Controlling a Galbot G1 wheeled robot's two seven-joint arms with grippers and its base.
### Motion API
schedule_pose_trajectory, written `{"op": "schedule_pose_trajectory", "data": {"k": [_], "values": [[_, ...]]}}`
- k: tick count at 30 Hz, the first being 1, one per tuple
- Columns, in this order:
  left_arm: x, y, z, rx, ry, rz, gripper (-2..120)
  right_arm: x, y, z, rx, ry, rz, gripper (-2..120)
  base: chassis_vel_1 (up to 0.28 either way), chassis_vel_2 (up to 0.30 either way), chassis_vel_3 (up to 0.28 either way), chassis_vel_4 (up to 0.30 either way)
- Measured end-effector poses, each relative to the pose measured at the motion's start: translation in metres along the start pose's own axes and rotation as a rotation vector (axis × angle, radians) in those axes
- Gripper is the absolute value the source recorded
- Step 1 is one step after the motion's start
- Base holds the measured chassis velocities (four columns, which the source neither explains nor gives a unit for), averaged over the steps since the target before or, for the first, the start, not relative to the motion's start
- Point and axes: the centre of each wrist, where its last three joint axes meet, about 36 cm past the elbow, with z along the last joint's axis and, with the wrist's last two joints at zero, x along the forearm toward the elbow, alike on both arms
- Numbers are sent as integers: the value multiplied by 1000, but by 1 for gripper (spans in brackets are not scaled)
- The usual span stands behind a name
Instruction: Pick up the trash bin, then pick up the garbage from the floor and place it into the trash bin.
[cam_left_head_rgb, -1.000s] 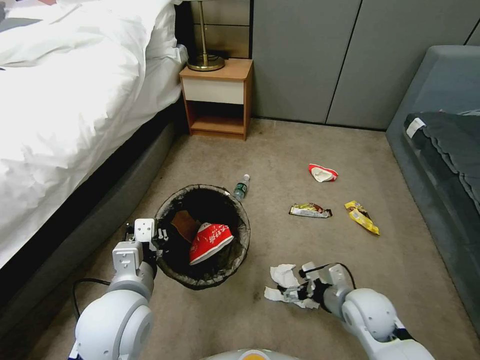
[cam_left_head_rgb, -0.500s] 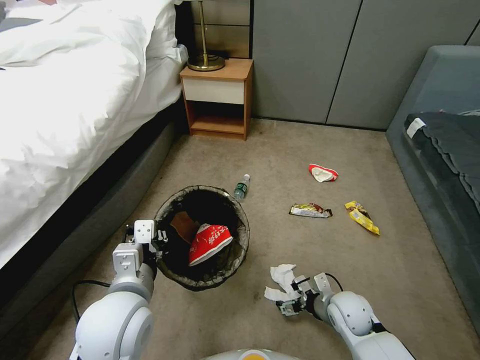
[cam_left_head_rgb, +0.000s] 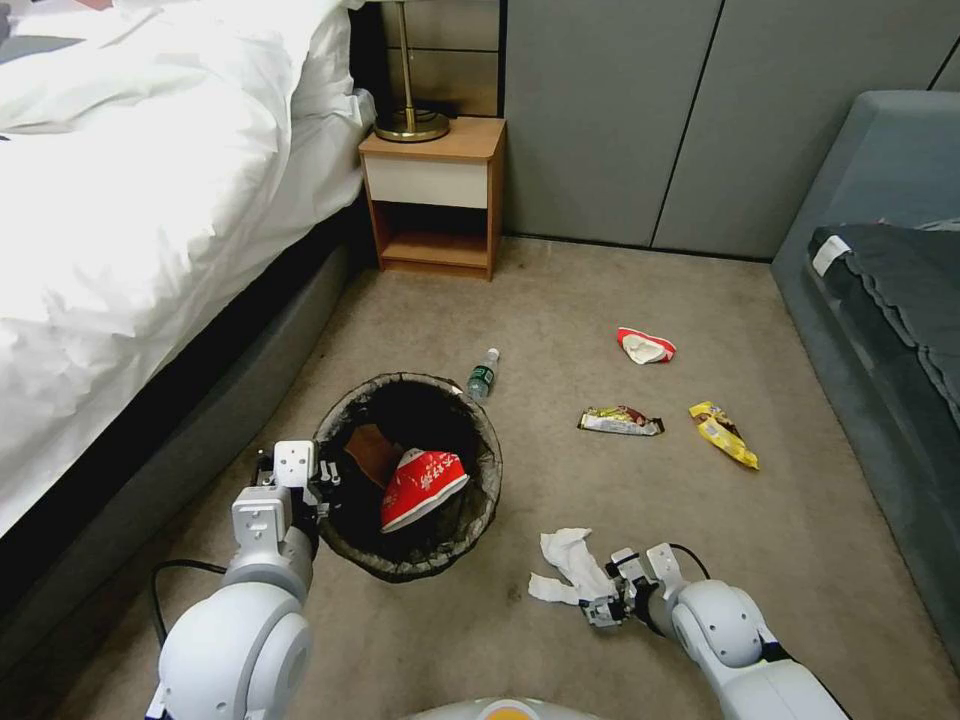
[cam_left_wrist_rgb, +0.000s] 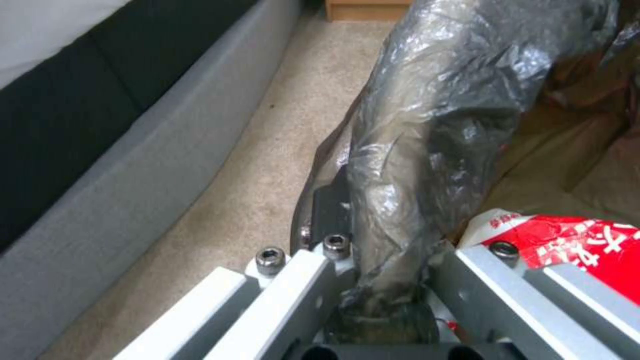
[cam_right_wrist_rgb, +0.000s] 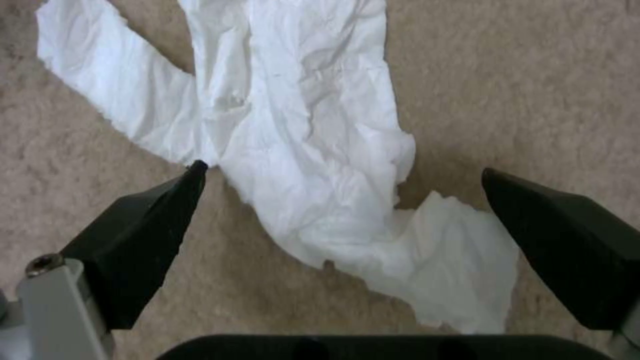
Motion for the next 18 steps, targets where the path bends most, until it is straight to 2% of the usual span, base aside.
{"op": "schedule_pose_trajectory", "data": {"k": [5, 8, 18], "values": [[0, 1, 0, -2, 0, -1, 0, -7, 0, -3, -4, 6, 0, 97, 0, 0, 0, 0], [0, -1, 0, 0, -1, 7, 0, -10, -1, -6, -1, 2, 6, 84, 0, 0, 0, 0], [0, 0, -1, -2, -4, 5, 0, -9, 3, 0, 25, -1, 17, 64, 0, 0, 0, 0]]}}
